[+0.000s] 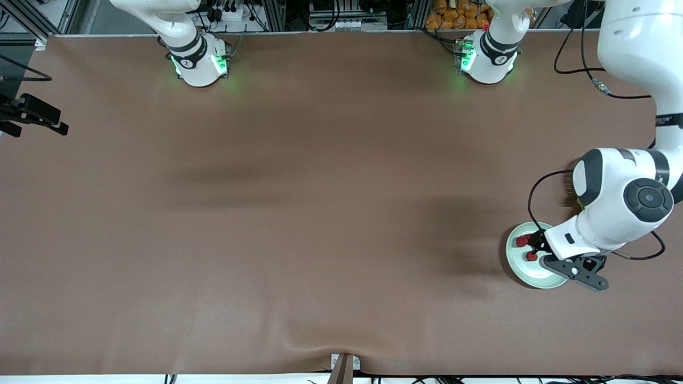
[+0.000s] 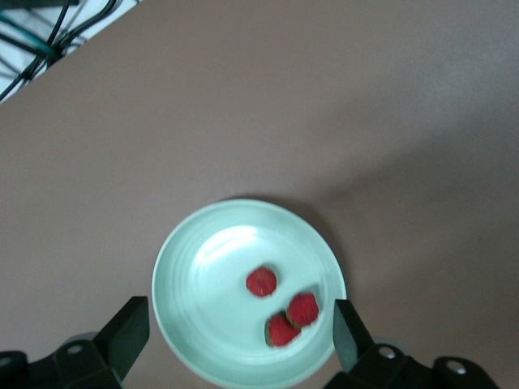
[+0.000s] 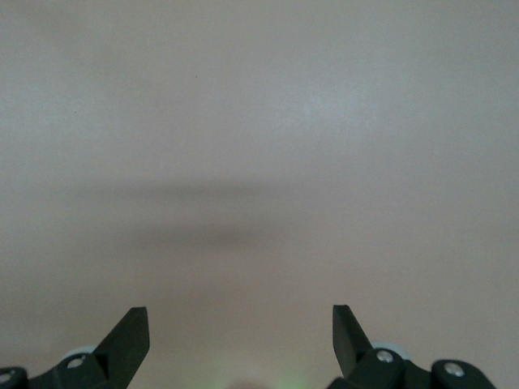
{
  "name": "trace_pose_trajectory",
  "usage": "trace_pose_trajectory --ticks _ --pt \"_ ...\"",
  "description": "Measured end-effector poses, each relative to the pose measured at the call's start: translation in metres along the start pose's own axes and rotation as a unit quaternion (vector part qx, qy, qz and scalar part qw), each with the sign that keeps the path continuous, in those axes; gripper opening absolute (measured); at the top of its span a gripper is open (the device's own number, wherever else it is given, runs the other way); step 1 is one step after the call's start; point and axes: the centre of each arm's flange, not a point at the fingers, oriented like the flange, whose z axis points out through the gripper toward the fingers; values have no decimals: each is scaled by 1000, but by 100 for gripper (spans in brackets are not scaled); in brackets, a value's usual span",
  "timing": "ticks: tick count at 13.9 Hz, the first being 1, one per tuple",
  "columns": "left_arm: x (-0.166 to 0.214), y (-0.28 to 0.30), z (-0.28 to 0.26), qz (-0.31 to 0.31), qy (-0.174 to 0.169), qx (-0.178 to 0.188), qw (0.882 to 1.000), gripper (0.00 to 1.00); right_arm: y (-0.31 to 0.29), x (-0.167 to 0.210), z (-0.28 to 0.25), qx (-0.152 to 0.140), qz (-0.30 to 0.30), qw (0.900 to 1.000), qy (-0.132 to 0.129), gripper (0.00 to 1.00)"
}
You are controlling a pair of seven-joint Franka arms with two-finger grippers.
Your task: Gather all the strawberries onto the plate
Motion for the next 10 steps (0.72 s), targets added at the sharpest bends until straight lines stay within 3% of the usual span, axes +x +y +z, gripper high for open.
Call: trace_pose_trajectory --ticks 4,10 --pt "-12 2 -58 -22 -17 -11 1000 100 0 0 -1 0 0 1000 1 100" --pt "-61 -3 -167 -48 -56 -28 997 100 4 -1 -2 -5 6 1000 1 100"
